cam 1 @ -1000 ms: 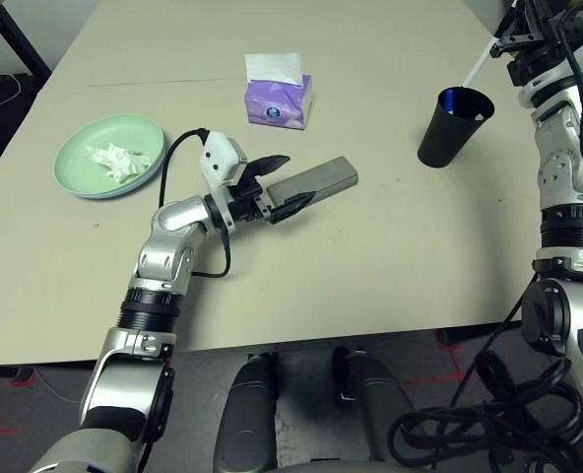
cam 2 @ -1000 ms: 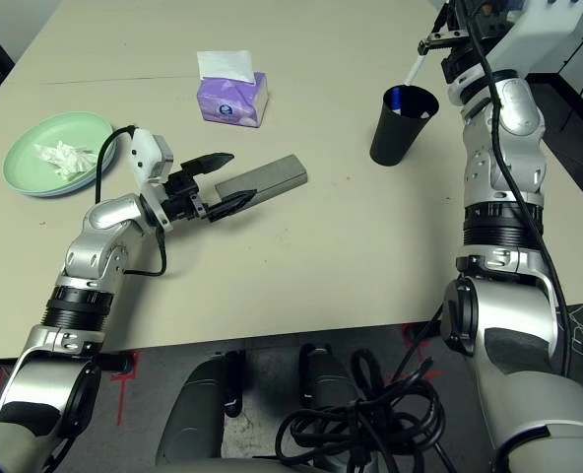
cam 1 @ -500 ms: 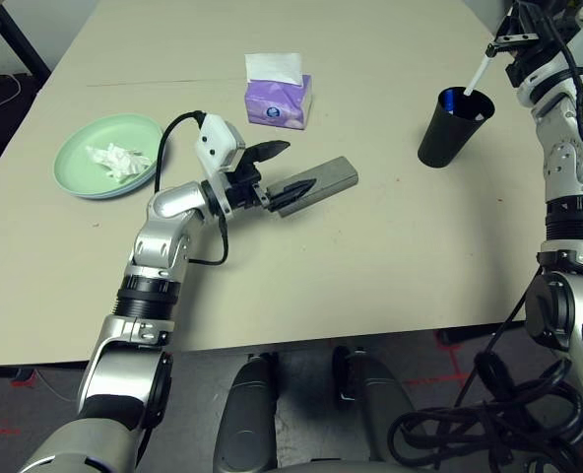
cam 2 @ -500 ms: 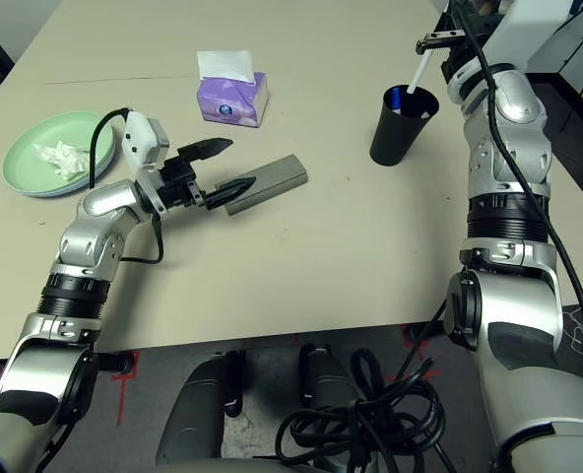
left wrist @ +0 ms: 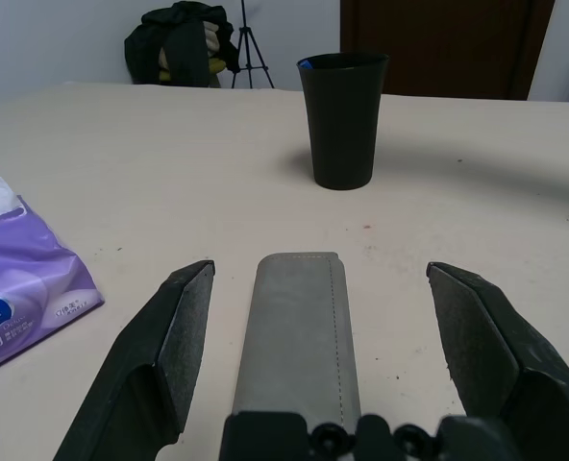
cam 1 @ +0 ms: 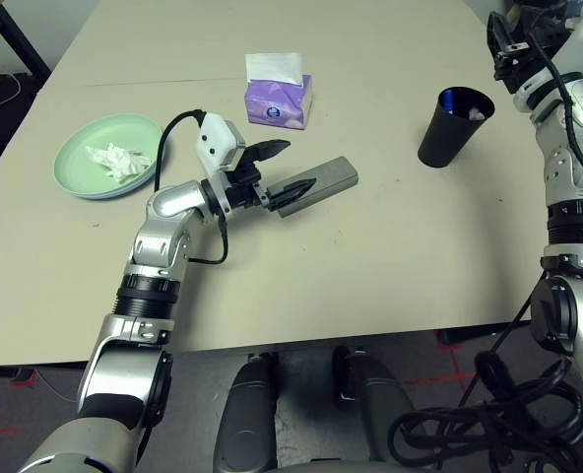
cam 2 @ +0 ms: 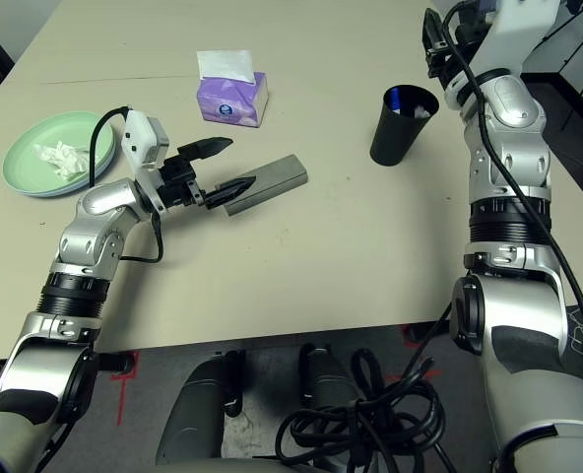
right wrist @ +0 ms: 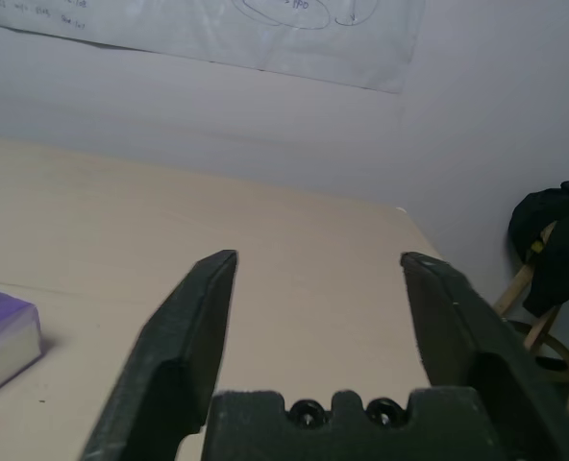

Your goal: Organize and tidy the items on the table.

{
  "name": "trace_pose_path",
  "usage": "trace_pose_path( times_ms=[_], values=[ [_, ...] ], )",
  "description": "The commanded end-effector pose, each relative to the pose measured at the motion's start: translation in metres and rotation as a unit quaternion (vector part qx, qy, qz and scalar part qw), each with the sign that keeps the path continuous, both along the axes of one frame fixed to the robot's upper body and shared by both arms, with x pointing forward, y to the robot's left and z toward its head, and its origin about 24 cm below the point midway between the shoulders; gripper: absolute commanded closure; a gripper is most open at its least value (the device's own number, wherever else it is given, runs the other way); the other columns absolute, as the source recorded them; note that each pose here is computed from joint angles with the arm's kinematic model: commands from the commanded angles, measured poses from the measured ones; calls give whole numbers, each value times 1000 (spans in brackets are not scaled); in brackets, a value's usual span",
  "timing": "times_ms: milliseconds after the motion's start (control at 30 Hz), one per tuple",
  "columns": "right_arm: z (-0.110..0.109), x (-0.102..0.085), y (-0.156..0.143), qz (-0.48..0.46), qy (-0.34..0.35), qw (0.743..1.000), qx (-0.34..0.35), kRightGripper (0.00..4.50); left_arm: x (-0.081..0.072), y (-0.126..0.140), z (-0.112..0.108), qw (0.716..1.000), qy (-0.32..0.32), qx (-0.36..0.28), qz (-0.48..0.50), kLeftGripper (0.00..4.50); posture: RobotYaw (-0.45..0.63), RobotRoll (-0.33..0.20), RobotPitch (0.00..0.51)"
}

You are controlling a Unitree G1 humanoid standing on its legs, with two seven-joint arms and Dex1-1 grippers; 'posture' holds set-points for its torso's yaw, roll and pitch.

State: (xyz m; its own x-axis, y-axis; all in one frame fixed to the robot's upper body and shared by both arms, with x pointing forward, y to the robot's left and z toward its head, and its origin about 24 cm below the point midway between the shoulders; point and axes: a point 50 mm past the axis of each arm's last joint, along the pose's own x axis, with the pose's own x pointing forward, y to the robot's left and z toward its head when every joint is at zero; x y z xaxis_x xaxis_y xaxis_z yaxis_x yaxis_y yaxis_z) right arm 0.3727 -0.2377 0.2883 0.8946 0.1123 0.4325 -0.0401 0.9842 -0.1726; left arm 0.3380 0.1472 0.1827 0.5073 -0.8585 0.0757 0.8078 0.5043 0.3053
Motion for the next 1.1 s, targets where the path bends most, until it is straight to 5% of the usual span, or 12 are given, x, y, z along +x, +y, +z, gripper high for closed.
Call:
trace_pose_path(
  times_ms=[33,233,367,533,833,1100],
  values=[
    [-4,-4,-4,-7,5,1000,-7,23,0,3,-5,1000,11,2,0,0,17,0,165],
    [-23,-16,-5,46,-6,998,39,23,0,6,-8,1000,17,-5,14,0,17,0,159],
    [-58,-39,-1,150,-4,986,73,23,2,10,-9,998,20,-28,54,0,21,0,155],
    [-95,-56,-1,163,27,980,107,23,8,16,-13,992,22,-42,119,0,45,0,134],
    [-136,-45,-2,-22,68,992,104,23,18,42,-18,911,21,-156,381,0,75,0,130],
    [-145,-48,9,22,55,996,65,23,-4,78,-43,871,4,-125,476,0,109,0,111]
  ],
)
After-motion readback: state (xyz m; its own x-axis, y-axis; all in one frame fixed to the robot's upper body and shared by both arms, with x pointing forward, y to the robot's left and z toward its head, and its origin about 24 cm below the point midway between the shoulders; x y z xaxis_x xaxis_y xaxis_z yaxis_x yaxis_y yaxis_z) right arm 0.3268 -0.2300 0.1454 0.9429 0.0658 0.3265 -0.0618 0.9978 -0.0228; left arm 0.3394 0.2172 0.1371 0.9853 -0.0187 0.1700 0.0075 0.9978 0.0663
